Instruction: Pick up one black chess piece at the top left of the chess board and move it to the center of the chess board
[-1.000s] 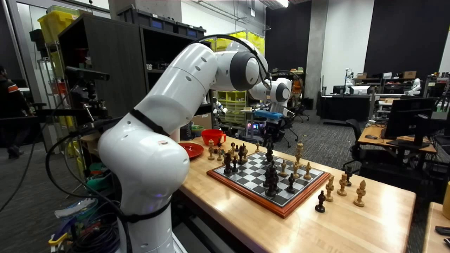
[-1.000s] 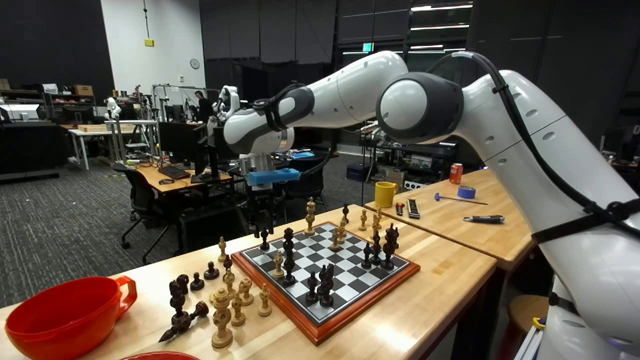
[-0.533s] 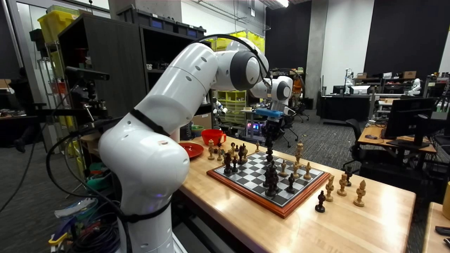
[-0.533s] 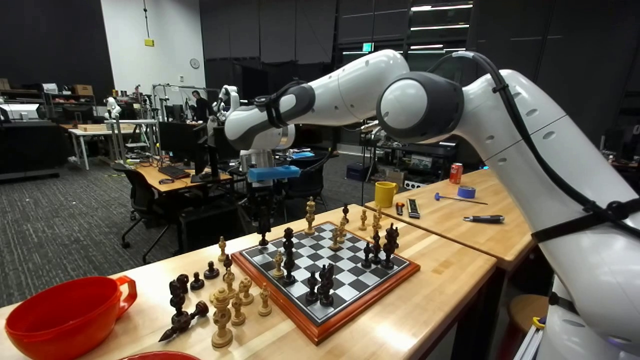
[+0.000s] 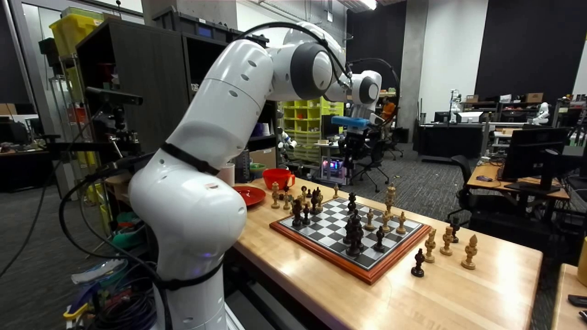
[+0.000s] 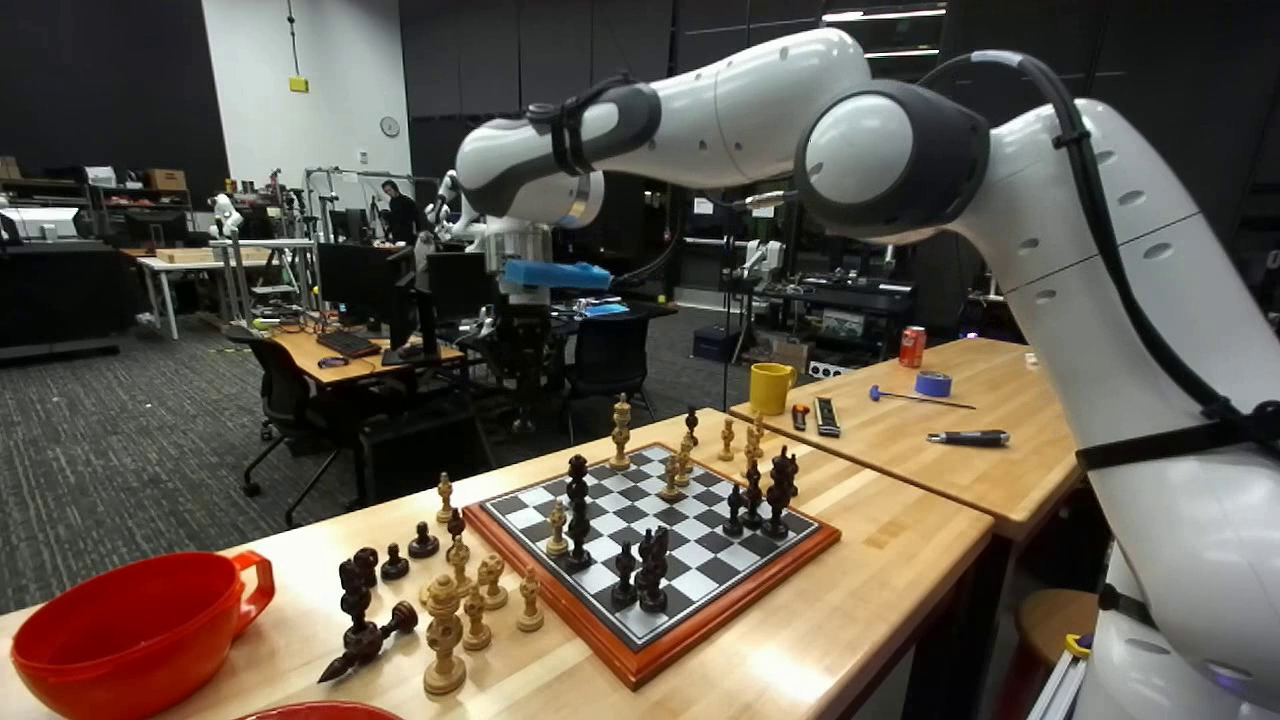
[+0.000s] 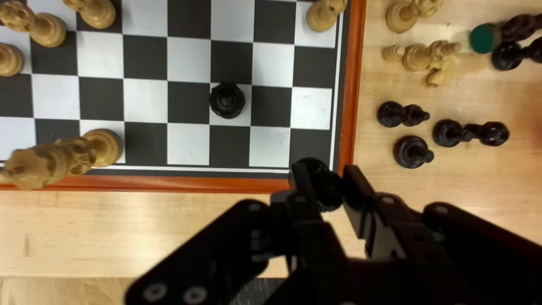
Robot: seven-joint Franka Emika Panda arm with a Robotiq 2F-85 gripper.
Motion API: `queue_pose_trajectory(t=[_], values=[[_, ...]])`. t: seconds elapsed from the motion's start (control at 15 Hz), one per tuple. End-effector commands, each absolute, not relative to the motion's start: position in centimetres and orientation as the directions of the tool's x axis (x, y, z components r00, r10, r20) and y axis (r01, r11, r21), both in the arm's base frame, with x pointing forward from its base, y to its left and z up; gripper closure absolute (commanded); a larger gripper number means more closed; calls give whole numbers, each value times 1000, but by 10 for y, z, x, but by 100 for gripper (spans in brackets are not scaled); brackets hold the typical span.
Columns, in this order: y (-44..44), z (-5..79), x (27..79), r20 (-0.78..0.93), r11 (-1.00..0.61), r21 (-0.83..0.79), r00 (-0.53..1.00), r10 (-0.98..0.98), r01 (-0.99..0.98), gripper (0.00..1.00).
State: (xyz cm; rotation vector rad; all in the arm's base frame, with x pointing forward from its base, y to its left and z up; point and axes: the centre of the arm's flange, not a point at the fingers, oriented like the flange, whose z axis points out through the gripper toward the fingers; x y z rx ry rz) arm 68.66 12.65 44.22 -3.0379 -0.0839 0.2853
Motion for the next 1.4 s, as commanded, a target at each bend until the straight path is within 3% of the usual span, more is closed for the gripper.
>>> queue_pose_trajectory(t=[0.0, 0.53, 1.33], values=[[103, 495, 636, -230, -979, -160, 960, 160, 124, 94], [51, 509, 570, -463, -942, -279, 833, 304, 188, 94], [49, 415, 536, -649, -936, -307, 681, 339, 173, 94]])
